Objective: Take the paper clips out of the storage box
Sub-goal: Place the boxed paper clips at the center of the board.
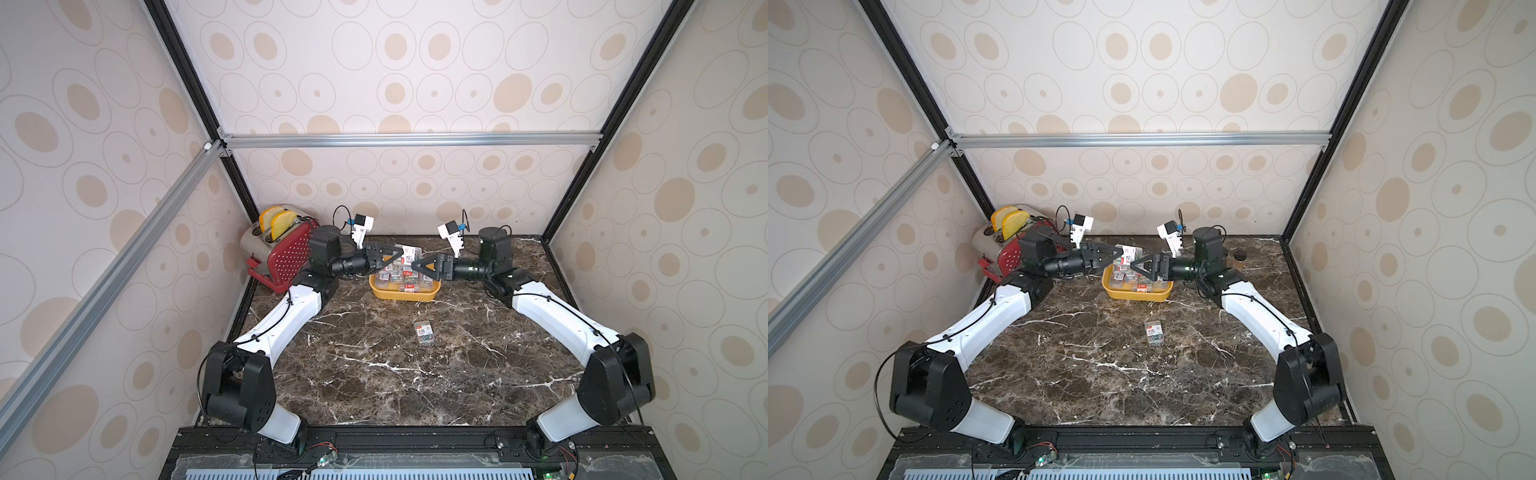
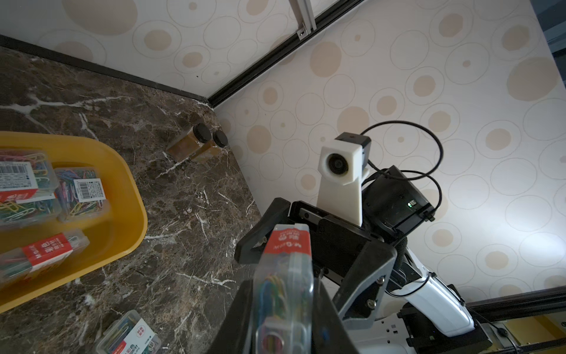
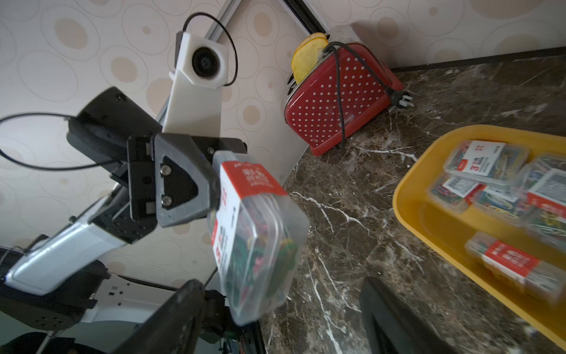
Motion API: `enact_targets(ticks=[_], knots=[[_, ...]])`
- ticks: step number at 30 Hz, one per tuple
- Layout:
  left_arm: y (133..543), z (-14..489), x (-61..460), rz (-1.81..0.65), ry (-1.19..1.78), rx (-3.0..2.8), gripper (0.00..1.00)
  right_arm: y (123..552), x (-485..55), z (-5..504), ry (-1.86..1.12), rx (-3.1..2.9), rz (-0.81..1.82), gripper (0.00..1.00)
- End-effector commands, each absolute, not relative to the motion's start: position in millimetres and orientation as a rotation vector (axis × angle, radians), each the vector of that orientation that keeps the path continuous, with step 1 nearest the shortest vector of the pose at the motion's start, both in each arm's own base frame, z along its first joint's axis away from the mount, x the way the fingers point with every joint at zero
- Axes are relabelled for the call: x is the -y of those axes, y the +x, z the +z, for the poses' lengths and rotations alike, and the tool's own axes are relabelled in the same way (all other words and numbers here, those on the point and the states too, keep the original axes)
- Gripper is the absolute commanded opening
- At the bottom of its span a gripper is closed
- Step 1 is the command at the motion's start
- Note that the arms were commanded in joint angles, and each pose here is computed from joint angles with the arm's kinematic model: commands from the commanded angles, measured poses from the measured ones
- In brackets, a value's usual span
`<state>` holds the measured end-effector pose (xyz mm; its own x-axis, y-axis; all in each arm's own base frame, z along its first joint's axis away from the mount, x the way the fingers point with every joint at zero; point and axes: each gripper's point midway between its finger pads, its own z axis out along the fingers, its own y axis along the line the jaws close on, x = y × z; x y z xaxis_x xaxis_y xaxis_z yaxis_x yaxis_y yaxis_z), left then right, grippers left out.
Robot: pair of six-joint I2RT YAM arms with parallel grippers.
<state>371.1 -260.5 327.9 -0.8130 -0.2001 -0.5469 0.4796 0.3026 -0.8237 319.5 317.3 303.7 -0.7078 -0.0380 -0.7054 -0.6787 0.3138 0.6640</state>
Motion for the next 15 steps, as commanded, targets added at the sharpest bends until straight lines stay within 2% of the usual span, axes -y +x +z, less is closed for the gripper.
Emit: enact_targets(ticks=[1,9,15], knots=[[348,296,257,-1.461,0.445,-2.203,0.21,304,-297,288,-0.808,-2.044,1.18,0.87],[332,253,248,-1.374,0.562,-2.445,0.2,291,-285,257,-1.056,-2.039,0.807,0.86],[329,249,248,-1.379,0.585,-2.466,0.19,279,-301,240,-1.24,-1.927,0.621,0.88]])
